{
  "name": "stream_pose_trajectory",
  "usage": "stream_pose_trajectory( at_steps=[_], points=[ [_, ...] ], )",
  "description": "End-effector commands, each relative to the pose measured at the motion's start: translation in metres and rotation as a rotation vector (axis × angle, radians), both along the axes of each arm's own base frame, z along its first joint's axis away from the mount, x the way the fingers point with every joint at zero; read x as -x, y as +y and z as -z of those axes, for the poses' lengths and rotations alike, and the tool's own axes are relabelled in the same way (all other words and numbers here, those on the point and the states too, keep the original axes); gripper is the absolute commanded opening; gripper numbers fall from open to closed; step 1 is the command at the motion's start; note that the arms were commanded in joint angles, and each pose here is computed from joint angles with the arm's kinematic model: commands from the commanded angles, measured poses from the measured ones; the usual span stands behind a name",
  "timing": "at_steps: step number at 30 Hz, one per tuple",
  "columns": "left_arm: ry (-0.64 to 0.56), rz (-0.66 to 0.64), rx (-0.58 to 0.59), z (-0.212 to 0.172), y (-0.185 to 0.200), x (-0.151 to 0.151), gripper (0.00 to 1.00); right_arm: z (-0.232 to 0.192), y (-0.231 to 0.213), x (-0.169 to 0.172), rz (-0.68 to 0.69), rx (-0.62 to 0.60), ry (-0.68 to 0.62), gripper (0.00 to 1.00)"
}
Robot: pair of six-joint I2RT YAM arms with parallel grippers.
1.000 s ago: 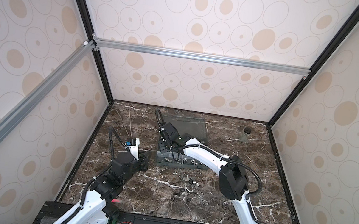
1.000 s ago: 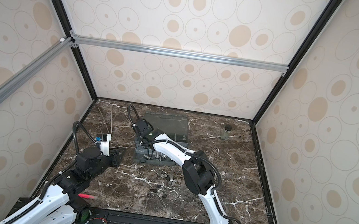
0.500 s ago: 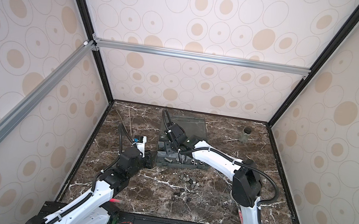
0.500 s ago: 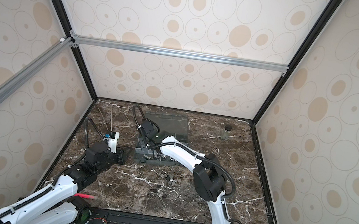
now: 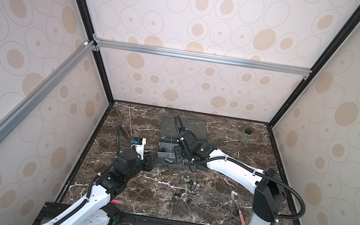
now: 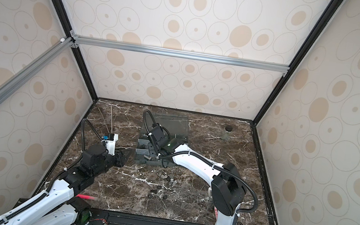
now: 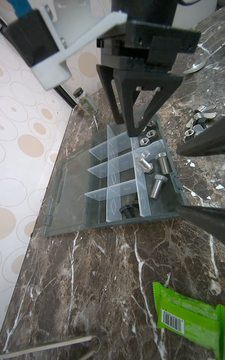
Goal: Sort the screws and nuts into containers
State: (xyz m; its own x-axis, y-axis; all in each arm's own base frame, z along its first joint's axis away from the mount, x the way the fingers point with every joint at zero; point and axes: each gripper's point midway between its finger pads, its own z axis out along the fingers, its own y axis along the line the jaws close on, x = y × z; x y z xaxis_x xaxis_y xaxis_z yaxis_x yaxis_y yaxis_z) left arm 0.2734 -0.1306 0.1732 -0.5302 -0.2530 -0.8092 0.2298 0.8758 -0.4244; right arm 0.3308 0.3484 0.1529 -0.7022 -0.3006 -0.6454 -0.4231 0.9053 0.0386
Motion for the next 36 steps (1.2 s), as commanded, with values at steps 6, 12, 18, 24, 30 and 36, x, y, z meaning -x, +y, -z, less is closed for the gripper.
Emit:
stream_pose_trajectory(
  at_steps=[6,12,18,24,30,36],
  points=[
    [0.075,0.115,-0.011,0.012,-0.014,0.016,0.42,0.001,-0.030,0.015,0.099,-0.025,0.030,0.52],
    [0.111,0.226,-0.067,0.024,-0.032,0.023,0.42,0.008,-0.055,0.026,0.170,-0.006,0.034,0.52],
    [0.164,0.340,-0.115,0.039,-0.057,0.031,0.42,0.003,-0.090,0.037,0.250,0.015,-0.005,0.52],
    [0.274,0.473,-0.050,0.059,-0.089,0.056,0.43,-0.005,-0.120,0.047,0.309,0.034,-0.042,0.53],
    [0.358,0.561,-0.077,0.078,-0.109,0.073,0.44,-0.006,-0.142,0.058,0.352,0.033,-0.066,0.54],
    [0.401,0.609,-0.140,0.089,-0.124,0.088,0.46,0.001,-0.156,0.064,0.378,0.031,-0.080,0.54]
  ],
)
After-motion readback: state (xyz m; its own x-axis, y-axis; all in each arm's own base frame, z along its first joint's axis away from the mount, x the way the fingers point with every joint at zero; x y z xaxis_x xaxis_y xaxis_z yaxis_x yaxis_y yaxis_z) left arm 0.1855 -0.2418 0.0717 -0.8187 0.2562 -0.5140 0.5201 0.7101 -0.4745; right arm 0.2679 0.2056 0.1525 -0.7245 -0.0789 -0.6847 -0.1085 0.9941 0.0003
